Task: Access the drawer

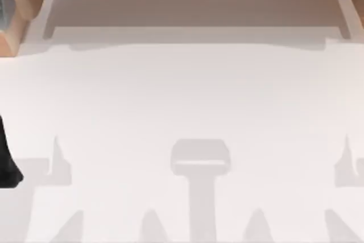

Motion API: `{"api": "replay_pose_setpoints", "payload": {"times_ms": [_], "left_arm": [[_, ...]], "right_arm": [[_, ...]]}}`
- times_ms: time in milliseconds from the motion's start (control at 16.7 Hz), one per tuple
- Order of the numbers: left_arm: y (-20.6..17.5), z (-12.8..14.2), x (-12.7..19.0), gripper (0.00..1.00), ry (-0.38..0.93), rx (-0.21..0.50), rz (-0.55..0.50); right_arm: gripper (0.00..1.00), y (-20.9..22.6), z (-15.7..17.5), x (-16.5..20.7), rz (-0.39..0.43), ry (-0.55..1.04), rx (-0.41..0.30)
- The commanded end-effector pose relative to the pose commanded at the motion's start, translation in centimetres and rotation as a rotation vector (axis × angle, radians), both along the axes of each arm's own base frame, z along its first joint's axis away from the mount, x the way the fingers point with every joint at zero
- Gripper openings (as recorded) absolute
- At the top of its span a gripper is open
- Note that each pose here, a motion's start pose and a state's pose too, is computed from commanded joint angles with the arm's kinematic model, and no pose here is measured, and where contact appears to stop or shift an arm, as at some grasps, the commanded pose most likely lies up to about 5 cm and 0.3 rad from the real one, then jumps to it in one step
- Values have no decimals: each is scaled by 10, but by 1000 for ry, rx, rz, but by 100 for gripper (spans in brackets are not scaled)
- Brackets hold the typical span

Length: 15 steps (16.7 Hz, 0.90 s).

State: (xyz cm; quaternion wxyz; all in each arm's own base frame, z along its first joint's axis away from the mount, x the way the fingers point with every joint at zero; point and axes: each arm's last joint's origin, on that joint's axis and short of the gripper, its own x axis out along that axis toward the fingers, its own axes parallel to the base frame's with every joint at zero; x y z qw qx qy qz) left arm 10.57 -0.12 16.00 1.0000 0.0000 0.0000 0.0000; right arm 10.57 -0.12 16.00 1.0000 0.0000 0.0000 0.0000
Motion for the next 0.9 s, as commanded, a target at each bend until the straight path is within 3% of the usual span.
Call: {"api": "replay_pose_setpoints", "payload": {"times_ms": [240, 480, 900], "left_arm": [[0, 0, 0, 100, 0, 0, 0], [0, 0, 0, 100, 0, 0, 0], [0, 0, 0, 100, 0, 0, 0]], "right_arm": [[100, -1, 8, 1, 5, -16, -3], [100, -10, 39, 11, 11, -48, -14], [100, -52, 82, 69, 3, -13, -11]]}}
